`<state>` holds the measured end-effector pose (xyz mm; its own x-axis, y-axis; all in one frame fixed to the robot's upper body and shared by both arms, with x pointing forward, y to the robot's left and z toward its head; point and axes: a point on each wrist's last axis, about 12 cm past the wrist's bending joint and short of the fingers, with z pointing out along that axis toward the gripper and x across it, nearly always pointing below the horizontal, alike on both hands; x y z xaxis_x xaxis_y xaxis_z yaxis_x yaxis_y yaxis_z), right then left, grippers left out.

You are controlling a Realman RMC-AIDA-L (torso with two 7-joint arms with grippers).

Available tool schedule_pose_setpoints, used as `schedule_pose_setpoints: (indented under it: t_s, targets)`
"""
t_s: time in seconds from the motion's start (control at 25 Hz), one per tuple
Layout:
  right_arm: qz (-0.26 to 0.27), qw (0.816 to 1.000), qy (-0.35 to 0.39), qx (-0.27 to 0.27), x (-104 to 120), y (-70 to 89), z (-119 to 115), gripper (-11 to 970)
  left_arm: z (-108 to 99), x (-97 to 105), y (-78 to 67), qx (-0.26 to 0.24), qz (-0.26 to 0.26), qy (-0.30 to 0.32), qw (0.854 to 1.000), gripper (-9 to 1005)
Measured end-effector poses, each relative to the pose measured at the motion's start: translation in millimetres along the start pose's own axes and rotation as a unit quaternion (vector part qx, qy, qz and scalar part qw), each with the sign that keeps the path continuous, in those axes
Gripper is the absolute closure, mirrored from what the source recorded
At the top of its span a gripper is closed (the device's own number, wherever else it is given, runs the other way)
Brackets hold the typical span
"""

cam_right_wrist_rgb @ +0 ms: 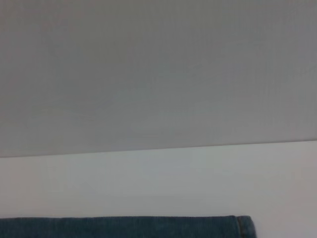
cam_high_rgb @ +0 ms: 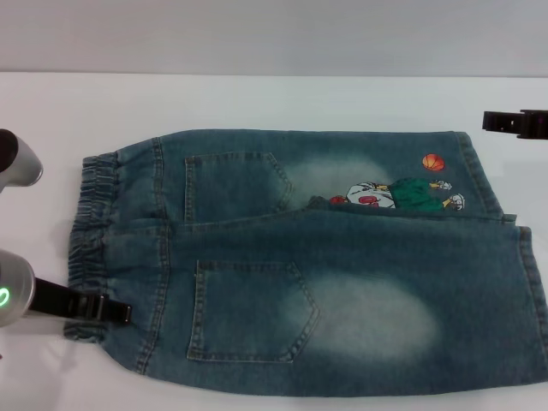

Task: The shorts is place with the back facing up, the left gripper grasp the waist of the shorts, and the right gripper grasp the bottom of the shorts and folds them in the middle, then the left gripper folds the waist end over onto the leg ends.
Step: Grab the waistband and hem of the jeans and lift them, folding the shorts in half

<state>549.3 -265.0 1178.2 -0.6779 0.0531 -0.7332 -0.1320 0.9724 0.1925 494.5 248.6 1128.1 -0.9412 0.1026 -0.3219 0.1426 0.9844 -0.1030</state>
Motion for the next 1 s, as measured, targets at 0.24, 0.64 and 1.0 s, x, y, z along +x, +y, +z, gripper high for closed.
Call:
schedule_pose_setpoints:
  t_s: [0.24,0.64,1.0]
  targets:
    - [0.000,1.000,0.003,0.001,1.5,-1.0,0.1,197,1.7,0.1,0.9,-0.018,0.001,0.006,1.000,154]
    - [0.002,1.000,0.003,-0.002,1.9,0.3,-0.3,197,3.5,1.3,-3.0,-0.014,0.006,0.010,1.000,160]
    - [-0.001,1.000,0.000,-0.004,-0.6,1.4,-0.1,197,3.1,1.4,-1.1,-0.013,0.006,0.016,1.000,359]
